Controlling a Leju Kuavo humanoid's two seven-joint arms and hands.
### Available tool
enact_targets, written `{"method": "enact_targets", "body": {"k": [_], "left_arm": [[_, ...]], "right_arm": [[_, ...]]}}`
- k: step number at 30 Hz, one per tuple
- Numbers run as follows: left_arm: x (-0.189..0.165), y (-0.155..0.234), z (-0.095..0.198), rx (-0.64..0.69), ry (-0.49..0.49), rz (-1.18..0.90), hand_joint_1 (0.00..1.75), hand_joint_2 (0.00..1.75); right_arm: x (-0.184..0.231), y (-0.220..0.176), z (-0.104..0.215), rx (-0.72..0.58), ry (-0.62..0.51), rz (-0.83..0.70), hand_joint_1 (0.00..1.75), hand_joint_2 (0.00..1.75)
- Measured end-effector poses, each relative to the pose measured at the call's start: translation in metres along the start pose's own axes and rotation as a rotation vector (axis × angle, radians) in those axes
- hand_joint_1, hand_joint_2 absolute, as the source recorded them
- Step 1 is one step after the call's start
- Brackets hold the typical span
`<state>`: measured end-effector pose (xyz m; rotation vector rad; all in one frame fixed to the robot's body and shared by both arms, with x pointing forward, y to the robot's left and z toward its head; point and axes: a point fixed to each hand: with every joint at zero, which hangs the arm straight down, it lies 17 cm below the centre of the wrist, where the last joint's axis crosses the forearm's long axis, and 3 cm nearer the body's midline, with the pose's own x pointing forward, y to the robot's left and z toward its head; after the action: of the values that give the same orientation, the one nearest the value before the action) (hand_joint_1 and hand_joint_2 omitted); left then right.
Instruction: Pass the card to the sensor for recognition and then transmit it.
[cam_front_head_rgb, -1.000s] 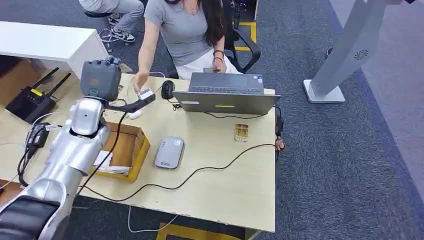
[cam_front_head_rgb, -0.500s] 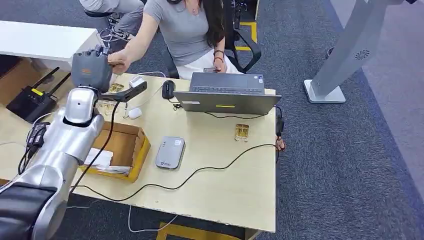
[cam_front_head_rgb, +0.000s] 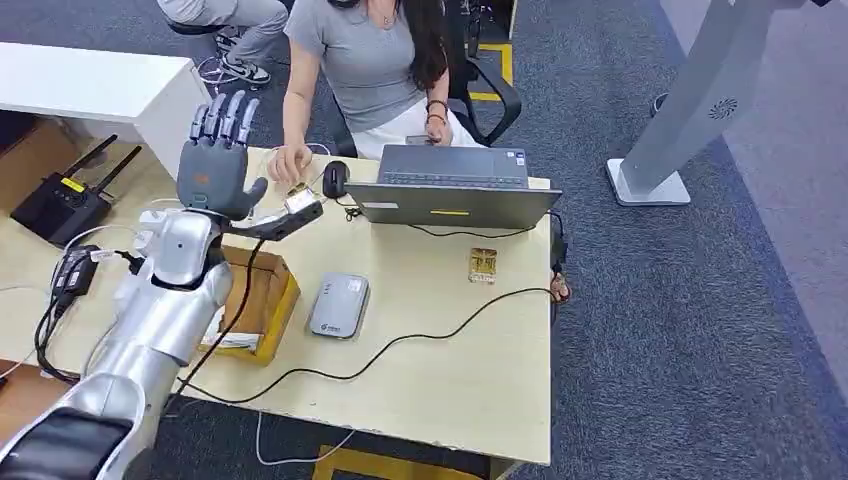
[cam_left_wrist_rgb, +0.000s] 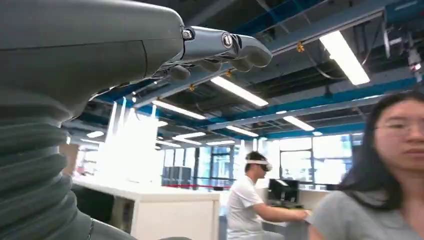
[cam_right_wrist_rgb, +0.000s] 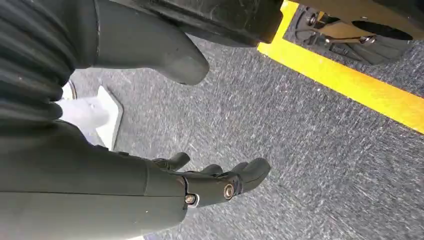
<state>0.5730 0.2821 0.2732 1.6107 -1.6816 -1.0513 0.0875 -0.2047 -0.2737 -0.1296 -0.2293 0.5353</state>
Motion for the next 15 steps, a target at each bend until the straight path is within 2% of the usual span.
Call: {"method": "enact_targets", "body": {"k": [6,8,11,15], "left_arm": [[0.040,-0.004,0.072,-0.046,-0.043,0.110,0.00,1.75],[0.049,-0.002,0.108,-0.069,-0.061,0.123,0.00,1.75],[0.054,0.002,0.149,-0.101,-0.080,0.131,0.00,1.75],[0.058,-0.001,0.191,-0.192,-0.096,0.141,0.00,1.75]], "right_arm": [[-0.002,0.002,0.001,-0.008,0.012,-0.075,0.00,1.75],[-0.003,0.002,0.001,-0.013,0.015,-0.114,0.00,1.75],[-0.006,0.004,0.001,-0.016,0.025,-0.150,0.00,1.75],[-0.007,0.005,0.001,-0.018,0.029,-0.182,0.00,1.75]]}}
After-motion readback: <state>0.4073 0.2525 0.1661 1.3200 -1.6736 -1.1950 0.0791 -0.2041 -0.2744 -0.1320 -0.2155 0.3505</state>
